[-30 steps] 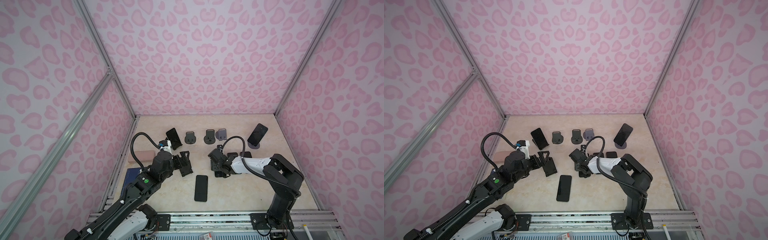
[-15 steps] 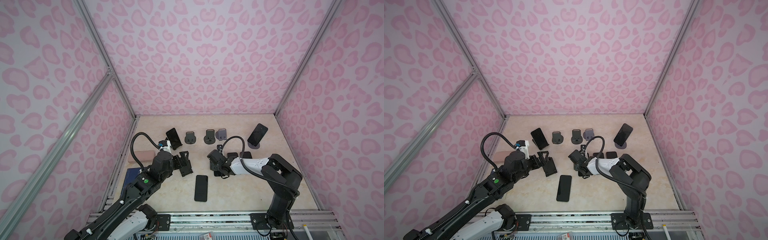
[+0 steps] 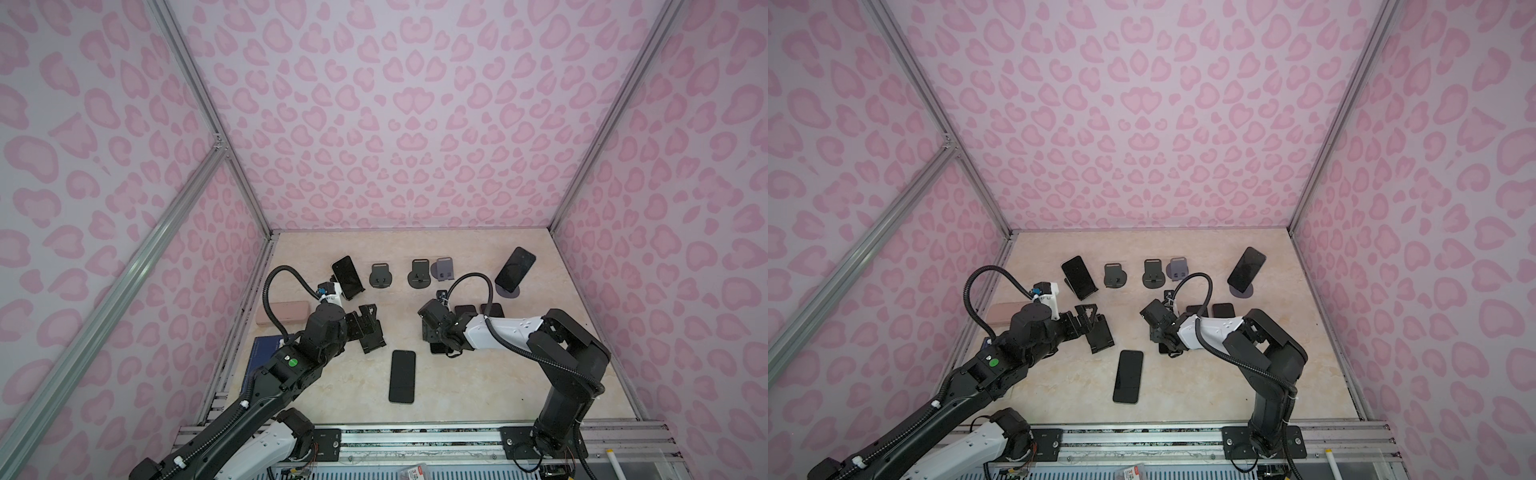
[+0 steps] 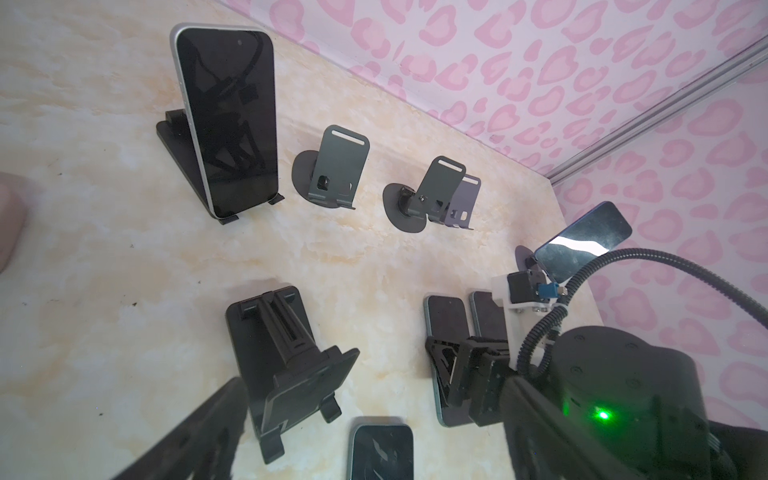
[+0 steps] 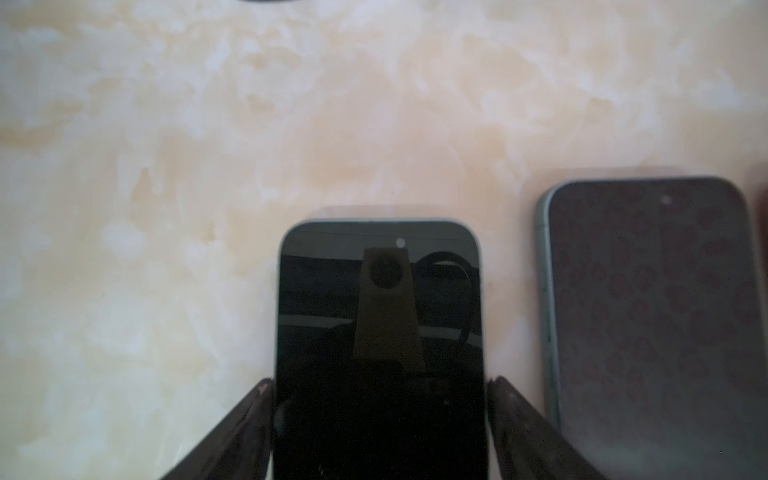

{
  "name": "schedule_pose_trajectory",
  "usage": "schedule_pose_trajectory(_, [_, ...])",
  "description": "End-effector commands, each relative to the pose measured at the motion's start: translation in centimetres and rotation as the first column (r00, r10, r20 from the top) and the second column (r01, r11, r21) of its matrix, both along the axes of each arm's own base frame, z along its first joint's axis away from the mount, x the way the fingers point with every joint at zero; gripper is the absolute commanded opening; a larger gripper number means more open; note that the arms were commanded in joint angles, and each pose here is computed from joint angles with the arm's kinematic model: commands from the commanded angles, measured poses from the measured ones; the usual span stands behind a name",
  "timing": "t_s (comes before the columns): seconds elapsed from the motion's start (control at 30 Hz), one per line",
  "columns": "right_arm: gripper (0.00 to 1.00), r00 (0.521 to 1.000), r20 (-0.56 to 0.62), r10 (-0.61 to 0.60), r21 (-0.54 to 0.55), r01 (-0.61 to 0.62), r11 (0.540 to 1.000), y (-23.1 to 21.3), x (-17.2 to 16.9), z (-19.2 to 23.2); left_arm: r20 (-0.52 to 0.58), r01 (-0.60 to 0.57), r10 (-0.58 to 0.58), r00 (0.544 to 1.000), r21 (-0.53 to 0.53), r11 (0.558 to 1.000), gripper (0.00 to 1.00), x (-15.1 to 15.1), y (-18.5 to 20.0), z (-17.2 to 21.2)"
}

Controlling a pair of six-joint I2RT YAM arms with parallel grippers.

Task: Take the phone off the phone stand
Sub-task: 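Open the right gripper to release the teal-edged phone, then raise the right gripper and move it toward the farthest stands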

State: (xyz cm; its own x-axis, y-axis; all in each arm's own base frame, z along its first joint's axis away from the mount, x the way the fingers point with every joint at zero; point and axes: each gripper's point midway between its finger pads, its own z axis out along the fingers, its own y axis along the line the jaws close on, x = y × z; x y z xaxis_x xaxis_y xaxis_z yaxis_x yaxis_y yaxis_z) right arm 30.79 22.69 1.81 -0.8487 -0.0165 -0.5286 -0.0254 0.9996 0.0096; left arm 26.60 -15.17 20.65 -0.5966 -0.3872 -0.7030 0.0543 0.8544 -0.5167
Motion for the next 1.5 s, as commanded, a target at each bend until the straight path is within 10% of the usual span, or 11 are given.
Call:
schedule_pose_trajectory(0.0, [0.82,0.998,-0.055,0.023,-0.061,-0.027,0.998,-1.2,-1.3,0.4,0.010,-0.011,0.011,1.000,0.007,1.000,0.98,0.4,0.1,0.6])
schedule_pose_trajectory(0.97, [0.94,0.942,0.331,0.048,0.035,-0.063,0.997,-6.5,-1.8,13.0,0.035,-0.058,0.060,0.998,-0.054,0.997,0.94,0.6,0.4,5.6])
schedule_pose_trajectory(1.47, [0.98,0.857,0.515,-0.003,0.161,-0.093,0.983,-10.0,-1.8,14.8,0.115,-0.366,0.349,0.930,0.216,0.905,0.98,5.7,4.2,7.0])
